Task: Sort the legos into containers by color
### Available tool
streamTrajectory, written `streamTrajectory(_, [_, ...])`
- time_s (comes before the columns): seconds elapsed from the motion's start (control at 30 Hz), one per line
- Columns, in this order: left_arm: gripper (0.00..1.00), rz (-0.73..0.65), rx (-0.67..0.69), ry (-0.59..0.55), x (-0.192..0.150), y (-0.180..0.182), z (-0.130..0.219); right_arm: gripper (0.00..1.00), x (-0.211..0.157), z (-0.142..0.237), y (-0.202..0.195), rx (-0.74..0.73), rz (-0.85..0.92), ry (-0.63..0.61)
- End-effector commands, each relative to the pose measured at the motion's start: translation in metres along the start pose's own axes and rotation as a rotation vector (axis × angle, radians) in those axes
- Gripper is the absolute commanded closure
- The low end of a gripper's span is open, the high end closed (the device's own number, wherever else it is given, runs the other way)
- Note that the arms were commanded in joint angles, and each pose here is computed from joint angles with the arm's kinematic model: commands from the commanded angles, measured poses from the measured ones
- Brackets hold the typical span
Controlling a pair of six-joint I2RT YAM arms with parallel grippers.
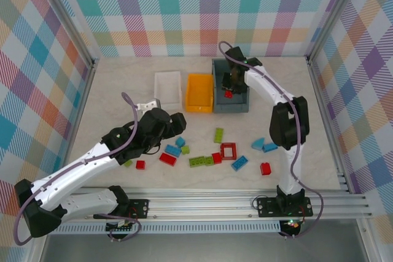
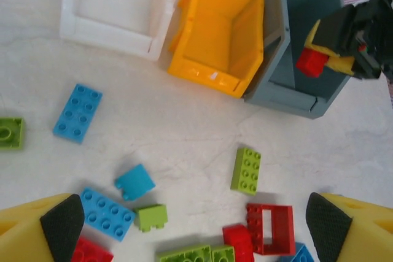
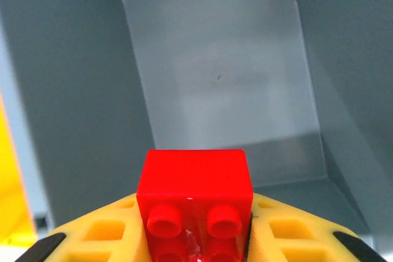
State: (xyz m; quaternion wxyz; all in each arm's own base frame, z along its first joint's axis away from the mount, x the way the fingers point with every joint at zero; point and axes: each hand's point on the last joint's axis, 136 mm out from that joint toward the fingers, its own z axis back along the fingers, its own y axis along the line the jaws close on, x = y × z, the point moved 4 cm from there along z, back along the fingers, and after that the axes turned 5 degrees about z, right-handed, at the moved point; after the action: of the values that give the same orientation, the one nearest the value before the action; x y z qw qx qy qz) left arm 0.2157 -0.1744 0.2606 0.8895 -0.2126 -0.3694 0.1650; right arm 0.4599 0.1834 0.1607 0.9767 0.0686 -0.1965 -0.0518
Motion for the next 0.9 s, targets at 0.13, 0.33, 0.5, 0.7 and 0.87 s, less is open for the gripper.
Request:
streamTrajectory(0.13, [0.09,0.016,0.008,0.061,-0.008,0.019,0.008,0.45,0.0,-0.012,-0.01,-0.078,-0.022,0.051])
streamTrajectory(0.33, [0.1,0.004,-0.096,0.089,-0.004,0.007,0.013,0.35,0.008,0.025,0.003,-0.004,0.021,-0.017])
streamTrajectory(0.5, [0.14,0.107,0.064,0.082,0.009,0.044,0.012,0.36,0.009,0.089,0.022,0.054,0.096,-0.153])
streamTrajectory(0.7, [0.11,0.359,0.308,0.127,0.009,0.117,-0.017,0.3,-0.072,0.148,0.08,0.321,0.407,-0.337])
streamTrajectory(0.87, [0.1,0.681,0.31,0.099,0.002,0.143,-0.056,0.27,-0.18,0.153,0.116,0.567,0.653,-0.276])
